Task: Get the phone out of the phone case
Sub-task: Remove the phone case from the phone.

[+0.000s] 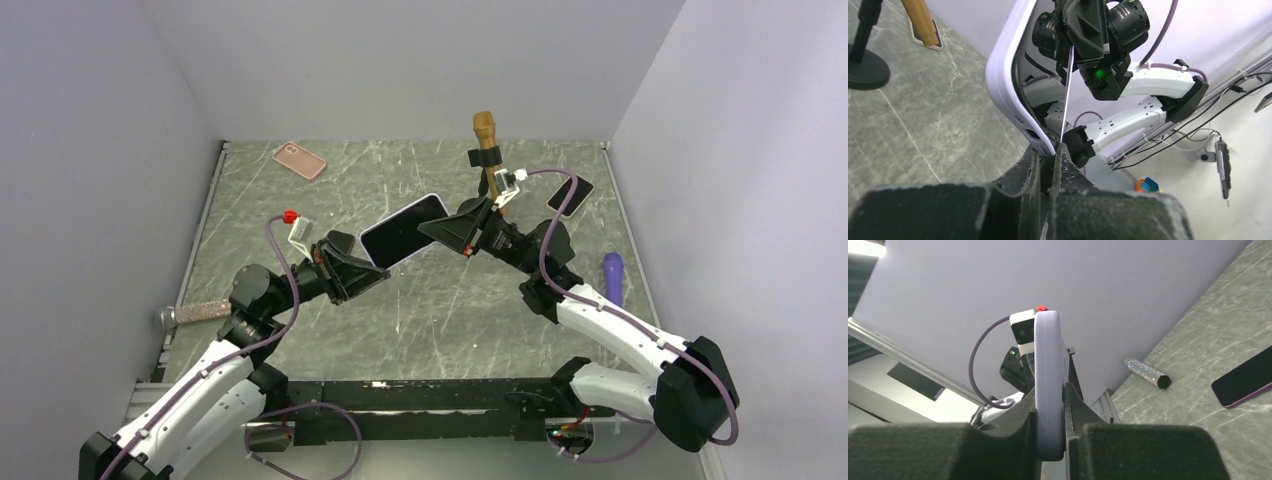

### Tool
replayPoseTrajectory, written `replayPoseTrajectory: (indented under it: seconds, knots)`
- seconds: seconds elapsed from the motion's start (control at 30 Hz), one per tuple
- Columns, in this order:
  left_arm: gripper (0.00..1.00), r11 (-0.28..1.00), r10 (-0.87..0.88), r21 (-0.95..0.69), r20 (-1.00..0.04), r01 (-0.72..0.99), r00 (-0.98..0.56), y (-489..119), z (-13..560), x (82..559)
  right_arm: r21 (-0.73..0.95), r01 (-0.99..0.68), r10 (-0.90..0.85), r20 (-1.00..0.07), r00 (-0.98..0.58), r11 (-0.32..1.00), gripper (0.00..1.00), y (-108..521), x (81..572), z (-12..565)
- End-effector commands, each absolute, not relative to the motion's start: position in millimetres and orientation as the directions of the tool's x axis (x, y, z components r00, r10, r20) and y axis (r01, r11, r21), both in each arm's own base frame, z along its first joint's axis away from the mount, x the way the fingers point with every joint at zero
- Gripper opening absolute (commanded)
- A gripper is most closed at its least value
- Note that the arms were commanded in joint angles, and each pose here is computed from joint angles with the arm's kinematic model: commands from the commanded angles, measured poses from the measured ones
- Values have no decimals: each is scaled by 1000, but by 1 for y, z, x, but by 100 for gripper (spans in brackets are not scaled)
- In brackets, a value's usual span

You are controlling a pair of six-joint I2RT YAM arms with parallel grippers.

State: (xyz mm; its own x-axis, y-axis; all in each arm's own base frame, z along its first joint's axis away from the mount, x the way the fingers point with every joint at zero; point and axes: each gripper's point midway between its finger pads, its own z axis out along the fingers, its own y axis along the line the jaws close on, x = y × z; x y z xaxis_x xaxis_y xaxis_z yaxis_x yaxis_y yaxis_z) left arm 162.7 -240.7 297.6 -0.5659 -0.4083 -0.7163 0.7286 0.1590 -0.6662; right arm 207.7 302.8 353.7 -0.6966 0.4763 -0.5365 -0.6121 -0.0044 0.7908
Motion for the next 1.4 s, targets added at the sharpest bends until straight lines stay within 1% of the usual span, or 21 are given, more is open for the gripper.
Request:
replayPoseTrajectory:
  seconds: [0.0, 0.07, 0.17, 0.33, 0.53, 0.7, 0.8, 0.9, 1.07, 1.23, 1.3, 1.37]
  knots:
    - [0, 337, -394, -595, -793, 729, -465, -230, 276, 193, 730, -609, 436, -461, -773, -309, 0, 293, 161, 431]
    - [0, 327, -421, -634, -762, 701, -492, -227, 268, 199, 696, -596, 429, -433, -793, -401, 0, 285, 149, 444]
    - [0, 290, -467, -705, -694, 647, -548, -222, 252, 205, 671, -575, 414, -409, -813, -467, 0, 278, 139, 457]
    - [0, 225, -510, -804, -579, 550, -636, -218, 228, 211, 652, -586, 429, -407, -806, -482, 0, 269, 132, 468]
    - [0, 139, -538, -827, -525, 545, -660, -219, 233, 205, 612, -573, 432, -380, -818, -545, 0, 263, 129, 474]
    - [0, 59, -581, -794, -520, 605, -627, -216, 253, 193, 575, -563, 437, -357, -825, -594, 0, 258, 129, 479]
    - [0, 71, -591, -802, -513, 594, -623, -214, 250, 194, 552, -552, 434, -342, -833, -625, 0, 255, 127, 483]
    - [0, 82, -604, -794, -520, 602, -604, -212, 249, 194, 542, -558, 440, -343, -830, -629, 0, 254, 126, 487]
    - [0, 49, -646, -754, -525, 656, -555, -206, 263, 190, 530, -543, 434, -327, -839, -651, 0, 251, 126, 489]
    - [0, 19, -646, -691, -560, 723, -519, -208, 279, 186, 508, -518, 415, -311, -855, -688, 0, 248, 123, 494]
    - [0, 29, -631, -682, -580, 731, -515, -211, 277, 188, 507, -513, 410, -308, -858, -693, 0, 247, 123, 496]
    - [0, 71, -610, -686, -604, 724, -512, -214, 267, 193, 509, -507, 406, -304, -862, -696, 0, 247, 122, 498]
